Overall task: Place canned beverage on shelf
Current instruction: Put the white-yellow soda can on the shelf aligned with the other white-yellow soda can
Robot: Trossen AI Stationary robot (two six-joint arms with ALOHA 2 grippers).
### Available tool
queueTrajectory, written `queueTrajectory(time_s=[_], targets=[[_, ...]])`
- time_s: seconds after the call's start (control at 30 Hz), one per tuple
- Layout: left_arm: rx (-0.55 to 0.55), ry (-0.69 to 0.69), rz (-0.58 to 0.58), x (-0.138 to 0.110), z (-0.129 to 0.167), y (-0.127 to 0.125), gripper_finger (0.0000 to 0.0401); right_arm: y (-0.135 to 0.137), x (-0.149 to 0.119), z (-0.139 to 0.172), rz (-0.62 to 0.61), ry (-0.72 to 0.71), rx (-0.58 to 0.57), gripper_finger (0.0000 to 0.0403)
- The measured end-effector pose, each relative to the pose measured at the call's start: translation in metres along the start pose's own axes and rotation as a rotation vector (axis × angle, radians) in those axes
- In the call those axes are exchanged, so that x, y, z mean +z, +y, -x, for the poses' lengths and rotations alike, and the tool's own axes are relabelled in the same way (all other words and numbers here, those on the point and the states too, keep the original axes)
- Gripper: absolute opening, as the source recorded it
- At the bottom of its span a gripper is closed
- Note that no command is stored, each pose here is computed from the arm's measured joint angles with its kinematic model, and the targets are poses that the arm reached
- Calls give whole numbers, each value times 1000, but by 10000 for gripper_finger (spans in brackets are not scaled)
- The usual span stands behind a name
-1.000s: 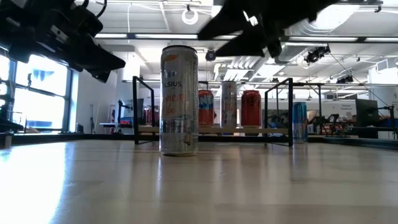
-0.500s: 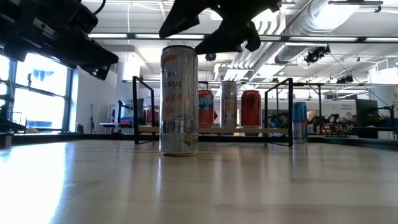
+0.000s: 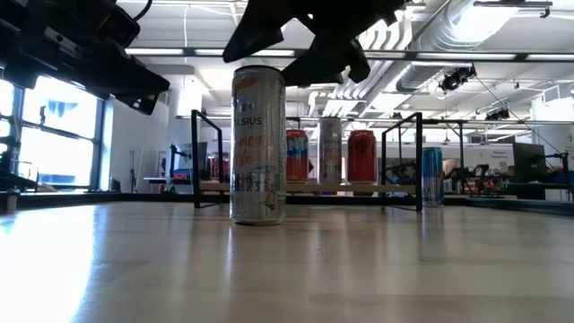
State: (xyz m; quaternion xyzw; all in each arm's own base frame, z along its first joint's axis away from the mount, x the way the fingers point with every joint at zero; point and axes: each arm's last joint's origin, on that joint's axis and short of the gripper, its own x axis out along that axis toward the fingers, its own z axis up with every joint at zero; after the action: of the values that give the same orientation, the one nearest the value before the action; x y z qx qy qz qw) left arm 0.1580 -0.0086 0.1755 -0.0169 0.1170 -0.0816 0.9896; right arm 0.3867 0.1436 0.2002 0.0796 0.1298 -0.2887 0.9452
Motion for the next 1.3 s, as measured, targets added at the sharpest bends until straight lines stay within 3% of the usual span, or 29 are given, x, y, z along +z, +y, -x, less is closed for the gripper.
queueTrajectory(time_s=[0.37,0.5,0.67,0.83,1.07,1.3], targets=[[56,-6,12,0,0,2,0,-1,-18,-15,28,37,1,341],[76,-9,26,1,0,2,0,-1,-18,-16,23,40,6,313],[76,-6,30,0,0,2,0,-2,-17,-18,-4,52,19,243],[75,-4,29,0,0,2,0,-2,-13,-16,57,57,53,237],[76,-4,20,0,0,2,0,-22,30,-11,172,78,145,237],[125,-4,0,0,1,10,0,-85,86,-9,360,168,161,237]])
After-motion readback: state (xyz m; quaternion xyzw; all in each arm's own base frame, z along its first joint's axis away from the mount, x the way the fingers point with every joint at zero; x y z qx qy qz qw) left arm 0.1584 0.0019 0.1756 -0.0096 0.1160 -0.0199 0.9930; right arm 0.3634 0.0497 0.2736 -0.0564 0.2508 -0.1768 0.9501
